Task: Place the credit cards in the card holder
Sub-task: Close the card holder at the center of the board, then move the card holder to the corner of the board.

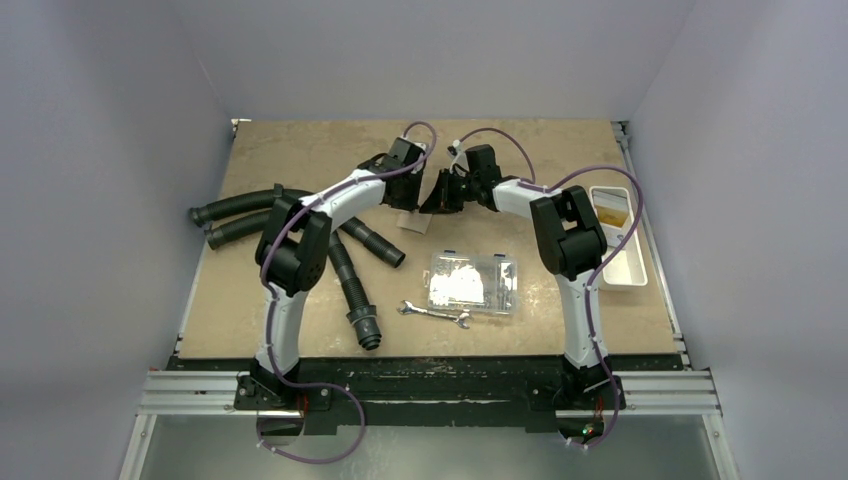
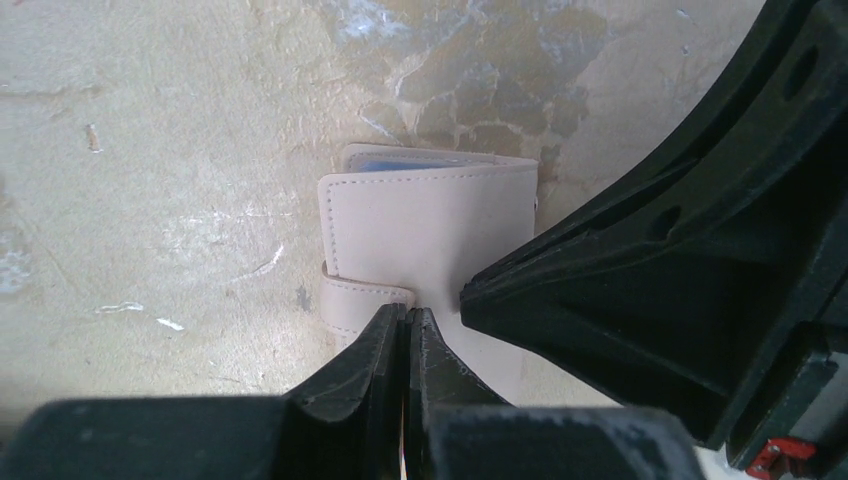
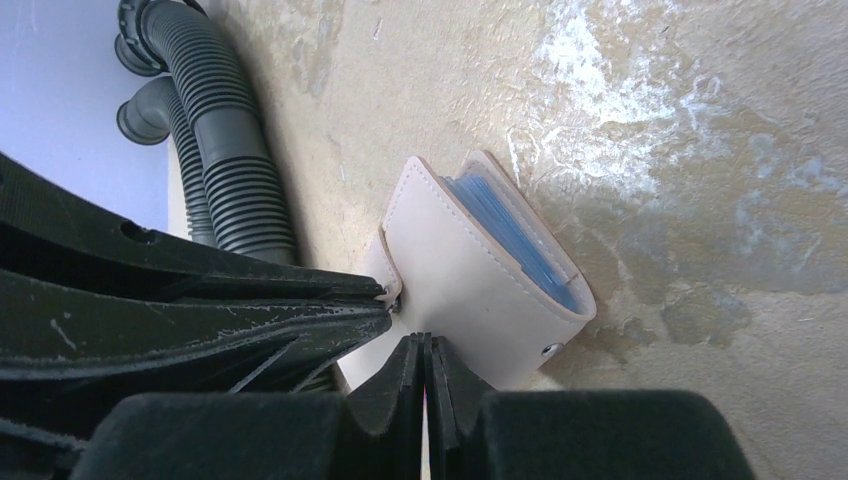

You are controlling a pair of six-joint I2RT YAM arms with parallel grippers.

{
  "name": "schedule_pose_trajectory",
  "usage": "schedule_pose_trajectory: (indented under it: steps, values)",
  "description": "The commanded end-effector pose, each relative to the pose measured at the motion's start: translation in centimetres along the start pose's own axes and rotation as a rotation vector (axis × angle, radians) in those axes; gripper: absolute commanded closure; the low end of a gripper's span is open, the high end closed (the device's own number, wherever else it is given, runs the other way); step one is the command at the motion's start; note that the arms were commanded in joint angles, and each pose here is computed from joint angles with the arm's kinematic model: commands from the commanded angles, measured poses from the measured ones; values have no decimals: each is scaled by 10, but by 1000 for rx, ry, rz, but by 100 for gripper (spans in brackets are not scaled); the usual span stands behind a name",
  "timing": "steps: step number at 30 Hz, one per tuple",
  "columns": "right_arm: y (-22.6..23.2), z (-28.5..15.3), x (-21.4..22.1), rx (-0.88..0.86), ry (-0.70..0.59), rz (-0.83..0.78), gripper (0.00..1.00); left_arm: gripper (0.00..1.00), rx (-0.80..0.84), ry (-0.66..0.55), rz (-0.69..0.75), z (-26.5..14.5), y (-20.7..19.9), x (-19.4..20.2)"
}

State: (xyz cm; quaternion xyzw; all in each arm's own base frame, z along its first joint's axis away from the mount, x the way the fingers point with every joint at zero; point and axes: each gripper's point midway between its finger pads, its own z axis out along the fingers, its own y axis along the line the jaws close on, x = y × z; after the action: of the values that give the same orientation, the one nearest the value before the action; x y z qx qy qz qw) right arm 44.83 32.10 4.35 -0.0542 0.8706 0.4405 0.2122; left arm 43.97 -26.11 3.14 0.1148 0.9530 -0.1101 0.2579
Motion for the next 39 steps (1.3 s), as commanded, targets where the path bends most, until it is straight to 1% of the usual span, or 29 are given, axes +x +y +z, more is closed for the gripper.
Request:
schedule_pose_trajectory:
  steps: [1,7,10,12,15,18,19,20,23,26,28,30,32,33,36,37,38,39]
  values:
    - [-22,15,17,66,25,-11,89,100,-170,419,33,66,24,172]
    - [-21,12,17,75,25,-13,89,100,-137,455,-21,72,21,196]
    - [-19,11,16,71,24,-16,89,100,-135,444,-24,70,22,197]
    - [-18,11,16,69,25,-18,89,100,-120,419,-15,65,16,183]
    - [-14,9,13,68,31,-25,86,100,-101,352,-5,50,5,148]
    - [-6,3,3,82,22,-39,82,94,-36,272,-16,29,-13,104]
    - [-4,0,-1,92,19,-38,79,91,-4,248,-18,22,-22,89]
    - [3,-3,-8,89,11,-50,77,86,23,212,-19,12,-29,70]
    - [12,-15,-22,123,-1,-93,71,69,77,127,-20,-16,-42,32]
    - [22,-35,-39,173,-45,-133,65,59,112,33,-21,-49,-43,-4]
    - [26,-46,-45,197,-74,-146,58,54,113,-23,-23,-72,-34,-23]
    - [27,-53,-45,208,-91,-147,52,52,93,-80,-11,-94,-26,-37]
    - [30,-54,-40,184,-107,-115,45,50,51,-142,9,-115,-18,-49]
    - [31,-53,-36,169,-113,-90,40,46,21,-174,9,-124,-13,-54]
    - [28,-47,-28,133,-133,-42,18,40,-38,-275,4,-152,0,-62]
    - [28,-43,-25,117,-138,-29,6,40,-46,-306,0,-159,3,-64]
    - [30,-40,-23,97,-144,-19,2,39,-48,-334,-3,-165,4,-66]
    - [29,-37,-22,83,-153,-13,1,39,-49,-355,-6,-173,4,-68]
